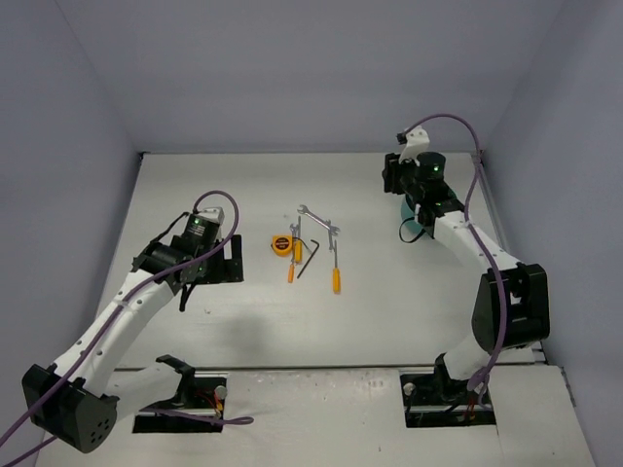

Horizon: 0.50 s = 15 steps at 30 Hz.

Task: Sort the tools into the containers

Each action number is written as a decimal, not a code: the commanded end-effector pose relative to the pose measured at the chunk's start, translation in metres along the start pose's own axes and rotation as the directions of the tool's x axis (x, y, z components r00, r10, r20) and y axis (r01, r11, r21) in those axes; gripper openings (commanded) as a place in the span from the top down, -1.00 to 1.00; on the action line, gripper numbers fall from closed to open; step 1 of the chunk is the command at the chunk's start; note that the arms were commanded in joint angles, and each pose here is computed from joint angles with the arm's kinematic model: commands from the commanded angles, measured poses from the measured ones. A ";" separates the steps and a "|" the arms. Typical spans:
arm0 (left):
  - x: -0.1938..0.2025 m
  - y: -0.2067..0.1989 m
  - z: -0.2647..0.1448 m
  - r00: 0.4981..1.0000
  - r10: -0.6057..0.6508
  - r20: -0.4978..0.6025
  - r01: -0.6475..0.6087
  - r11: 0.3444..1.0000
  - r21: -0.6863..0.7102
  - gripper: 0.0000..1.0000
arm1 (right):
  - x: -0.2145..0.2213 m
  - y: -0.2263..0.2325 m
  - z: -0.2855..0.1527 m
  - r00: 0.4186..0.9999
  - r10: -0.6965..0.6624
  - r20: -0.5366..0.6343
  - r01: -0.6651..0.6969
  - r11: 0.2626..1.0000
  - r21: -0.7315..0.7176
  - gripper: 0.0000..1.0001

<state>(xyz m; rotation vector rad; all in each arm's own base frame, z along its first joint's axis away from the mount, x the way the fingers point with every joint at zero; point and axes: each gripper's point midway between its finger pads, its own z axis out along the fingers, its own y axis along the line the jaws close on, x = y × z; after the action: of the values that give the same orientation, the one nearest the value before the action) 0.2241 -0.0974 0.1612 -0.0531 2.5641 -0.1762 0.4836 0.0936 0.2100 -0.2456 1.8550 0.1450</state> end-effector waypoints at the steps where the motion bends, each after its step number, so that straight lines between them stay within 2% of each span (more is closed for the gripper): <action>1: -0.027 -0.013 -0.010 0.997 -0.007 0.077 0.005 0.999 0.032 -0.76 | 0.012 0.044 -0.022 0.977 0.208 -0.037 -0.207 0.978 0.031 0.14; 8: -0.032 -0.017 -0.012 0.996 0.001 0.084 -0.004 0.999 0.038 -0.75 | 0.052 0.115 -0.030 0.924 0.348 -0.157 -0.331 0.935 0.128 0.36; 11: -0.033 -0.021 -0.011 0.997 0.006 0.079 -0.009 0.999 0.044 -0.75 | 0.077 0.144 -0.026 0.903 0.364 -0.228 -0.333 0.929 0.165 0.22; 15: -0.033 -0.025 -0.013 0.997 0.021 0.079 -0.026 0.998 0.057 -0.75 | 0.105 0.179 -0.019 0.888 0.333 -0.317 -0.281 0.939 0.199 0.22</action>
<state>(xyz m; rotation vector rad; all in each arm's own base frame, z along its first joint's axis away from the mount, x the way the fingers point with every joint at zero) 0.2326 -0.1080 0.1706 -0.0238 2.5535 -0.1918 0.3910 0.2363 0.1203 0.0053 2.2095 0.2727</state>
